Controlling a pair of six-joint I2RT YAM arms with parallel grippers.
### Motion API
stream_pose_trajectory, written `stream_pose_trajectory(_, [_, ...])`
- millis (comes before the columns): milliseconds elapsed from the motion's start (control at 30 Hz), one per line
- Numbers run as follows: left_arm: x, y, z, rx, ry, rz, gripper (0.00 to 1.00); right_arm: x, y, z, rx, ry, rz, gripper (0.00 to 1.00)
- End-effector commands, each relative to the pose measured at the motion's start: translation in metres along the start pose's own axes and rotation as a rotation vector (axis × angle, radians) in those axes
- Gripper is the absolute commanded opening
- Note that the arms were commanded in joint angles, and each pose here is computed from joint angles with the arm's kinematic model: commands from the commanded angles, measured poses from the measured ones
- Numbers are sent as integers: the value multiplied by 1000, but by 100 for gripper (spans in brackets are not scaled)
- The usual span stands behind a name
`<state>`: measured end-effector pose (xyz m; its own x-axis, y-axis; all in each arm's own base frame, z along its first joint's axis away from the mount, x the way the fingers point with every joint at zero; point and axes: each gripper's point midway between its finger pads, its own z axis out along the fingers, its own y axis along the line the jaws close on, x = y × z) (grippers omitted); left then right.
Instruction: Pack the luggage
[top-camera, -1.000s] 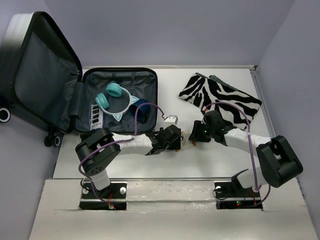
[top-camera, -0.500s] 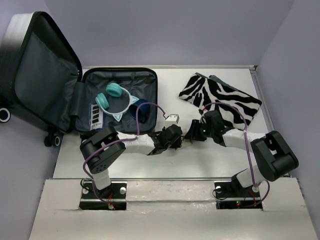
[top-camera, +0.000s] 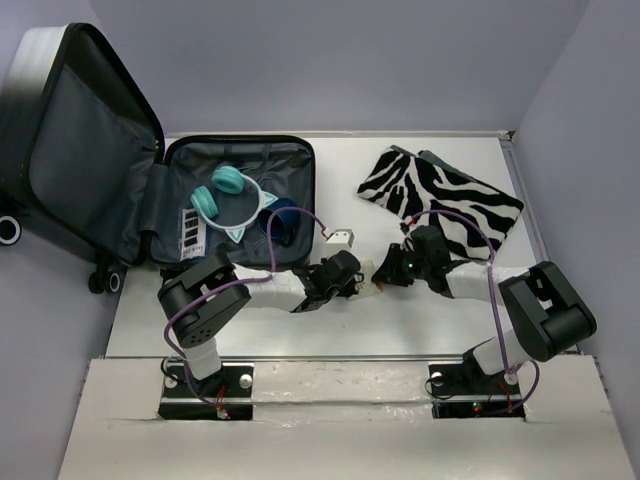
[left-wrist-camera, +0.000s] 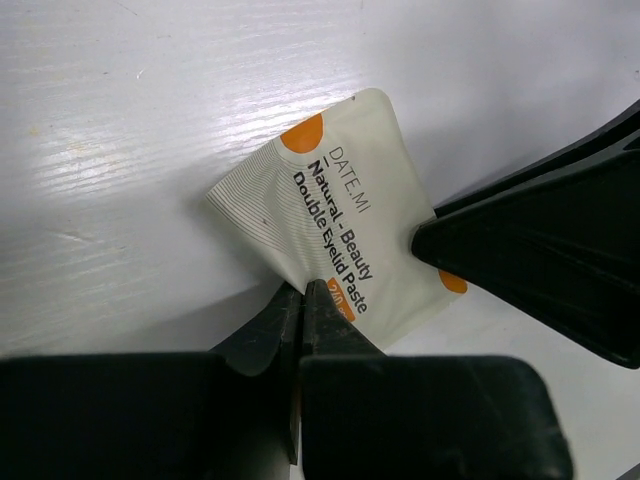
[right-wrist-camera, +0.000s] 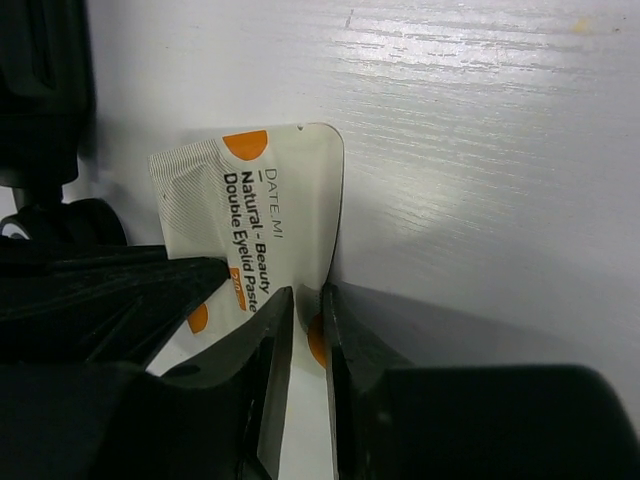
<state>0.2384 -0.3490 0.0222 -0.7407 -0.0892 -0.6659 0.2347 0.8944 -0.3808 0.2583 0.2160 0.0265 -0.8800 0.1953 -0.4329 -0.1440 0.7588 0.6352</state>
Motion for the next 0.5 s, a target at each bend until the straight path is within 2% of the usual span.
stream_pose_trajectory(0, [3, 2, -9, 8, 0, 30, 6, 1, 14, -6, -57, -15, -10, 26])
stream_pose_trajectory(67, [-8, -4, -17, 28, -29, 30, 6, -4, 15, -11, -52, -46, -18, 37])
stream_pose_trajectory(100, [-13, -7, -20, 37, -40, 28, 6, -10, 21, -16, -62, -75, -33, 51])
stream_pose_trajectory(233, [-34, -19, -37, 83, -96, 18, 6, -22, 22, -27, -24, -123, -53, 77])
stream_pose_trajectory(400, [-62, -33, -60, 142, -153, -13, 6, -41, 19, -49, 59, -220, -62, 81])
stream_pose_trajectory(467, [-72, -37, -67, 156, -170, -23, 6, -57, 33, -67, 42, -293, -81, 81])
